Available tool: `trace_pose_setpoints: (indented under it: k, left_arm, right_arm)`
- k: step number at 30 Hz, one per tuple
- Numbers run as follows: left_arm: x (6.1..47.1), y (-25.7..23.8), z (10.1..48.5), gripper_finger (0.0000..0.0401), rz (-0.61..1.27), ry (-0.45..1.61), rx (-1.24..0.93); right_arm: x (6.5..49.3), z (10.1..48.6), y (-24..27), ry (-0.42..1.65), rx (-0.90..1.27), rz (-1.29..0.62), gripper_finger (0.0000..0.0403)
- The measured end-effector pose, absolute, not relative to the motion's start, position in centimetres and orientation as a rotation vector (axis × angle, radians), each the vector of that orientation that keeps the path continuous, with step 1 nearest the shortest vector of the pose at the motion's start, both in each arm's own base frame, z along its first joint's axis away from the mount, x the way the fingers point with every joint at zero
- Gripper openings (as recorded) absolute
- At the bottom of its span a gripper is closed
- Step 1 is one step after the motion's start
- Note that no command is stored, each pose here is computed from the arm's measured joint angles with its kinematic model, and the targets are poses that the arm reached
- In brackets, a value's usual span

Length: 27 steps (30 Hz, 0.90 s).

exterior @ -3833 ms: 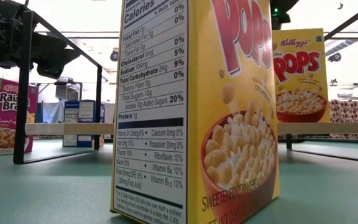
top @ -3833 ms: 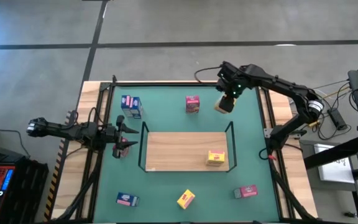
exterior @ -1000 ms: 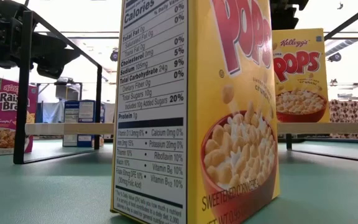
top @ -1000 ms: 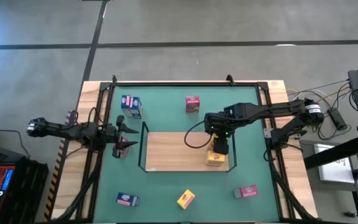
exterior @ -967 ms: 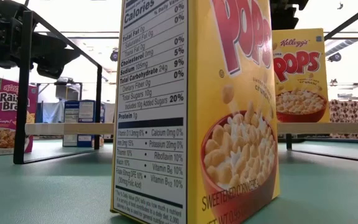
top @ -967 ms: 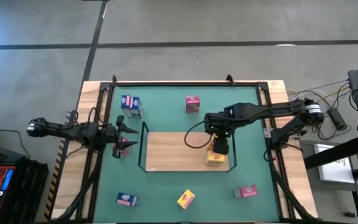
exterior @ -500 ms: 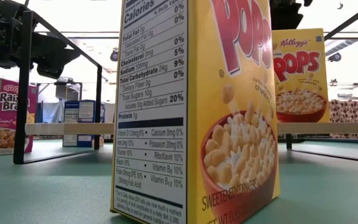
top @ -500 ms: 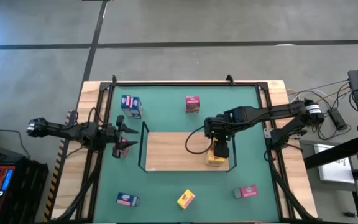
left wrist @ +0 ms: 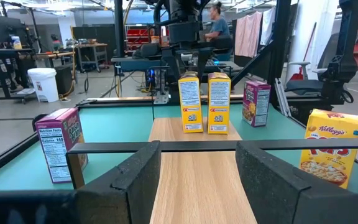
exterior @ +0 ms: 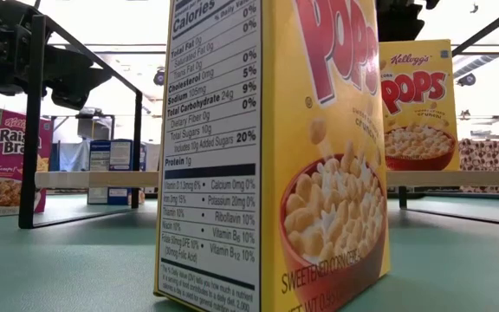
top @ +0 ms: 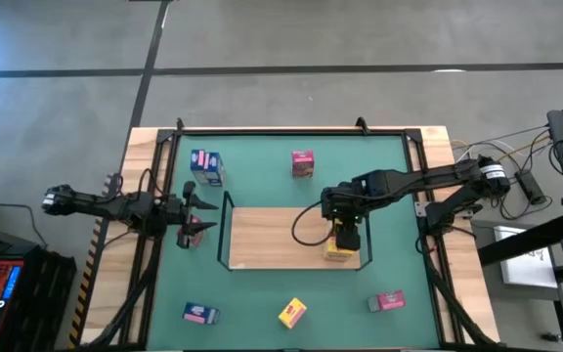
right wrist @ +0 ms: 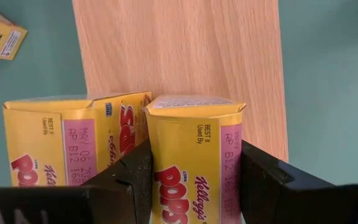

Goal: Stack cereal on shelf
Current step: Put the top yellow cereal box on the shelf aligned with the other yellow cereal box

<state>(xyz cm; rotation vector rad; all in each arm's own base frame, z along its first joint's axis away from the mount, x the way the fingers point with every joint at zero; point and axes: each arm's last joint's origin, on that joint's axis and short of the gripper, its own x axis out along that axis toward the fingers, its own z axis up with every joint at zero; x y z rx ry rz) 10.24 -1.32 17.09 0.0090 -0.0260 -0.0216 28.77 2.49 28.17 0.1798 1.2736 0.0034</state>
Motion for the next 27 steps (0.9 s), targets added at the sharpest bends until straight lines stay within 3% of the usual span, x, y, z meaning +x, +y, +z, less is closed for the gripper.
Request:
trace_pose_setpoints:
  k: [9, 27]
  left_arm:
    - [10.24, -1.32, 17.09, 0.0192, -0.022, -0.026, 0.009]
    - [10.24, -1.32, 17.09, 0.0192, -0.022, -0.026, 0.009]
  right_arm:
    - [29.16, 28.26, 2.52, 1.233, 0.172, 0.016, 0.0181]
    - [29.17, 28.41, 2.51, 1.23, 0.141, 0.037, 0.0342]
